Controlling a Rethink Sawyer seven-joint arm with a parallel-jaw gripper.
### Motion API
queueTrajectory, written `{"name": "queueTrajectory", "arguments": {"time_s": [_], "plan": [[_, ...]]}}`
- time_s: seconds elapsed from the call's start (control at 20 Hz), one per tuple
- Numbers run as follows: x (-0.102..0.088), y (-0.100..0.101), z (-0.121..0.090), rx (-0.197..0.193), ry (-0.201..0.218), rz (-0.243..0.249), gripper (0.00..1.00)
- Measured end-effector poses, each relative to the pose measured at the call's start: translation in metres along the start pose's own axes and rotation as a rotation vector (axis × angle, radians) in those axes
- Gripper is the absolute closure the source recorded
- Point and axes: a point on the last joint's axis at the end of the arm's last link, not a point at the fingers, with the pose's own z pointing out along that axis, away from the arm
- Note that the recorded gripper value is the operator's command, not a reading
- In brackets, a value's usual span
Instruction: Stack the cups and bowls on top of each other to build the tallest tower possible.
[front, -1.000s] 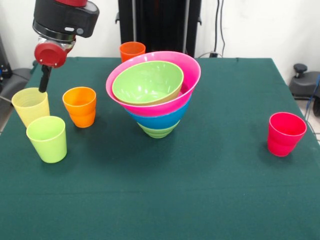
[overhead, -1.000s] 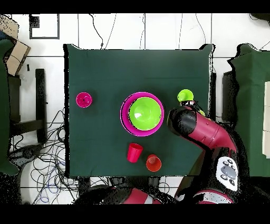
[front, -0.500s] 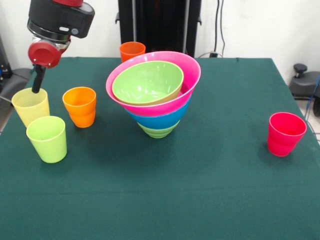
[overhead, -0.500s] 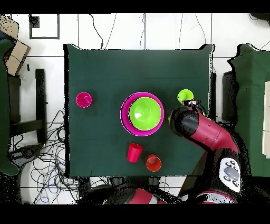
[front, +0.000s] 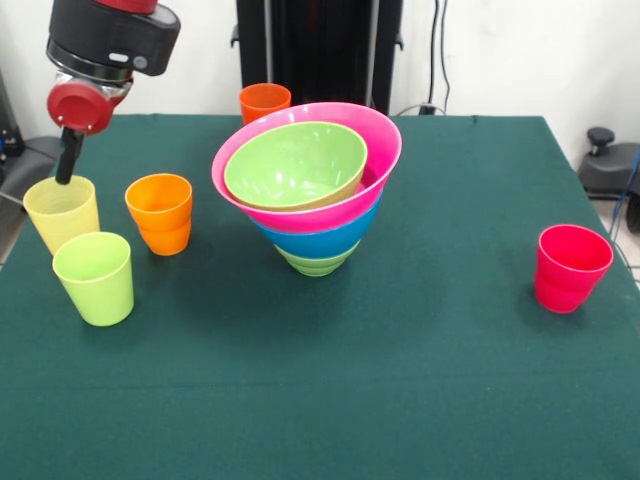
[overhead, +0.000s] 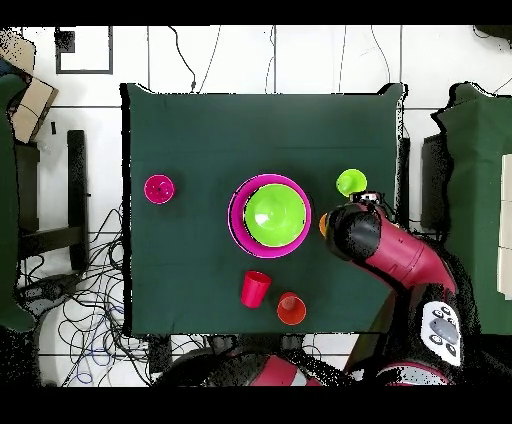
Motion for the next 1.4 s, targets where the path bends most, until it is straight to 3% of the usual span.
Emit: {"name": "queueTrajectory", "arguments": {"time_s": [0.9, 1.4], "plan": [[0.004, -0.009, 0.006, -0.03, -0.029, -0.032, 0.0], [0.006, -0.016, 0.014, -0.017, -0.025, -0.04, 0.0]]}}
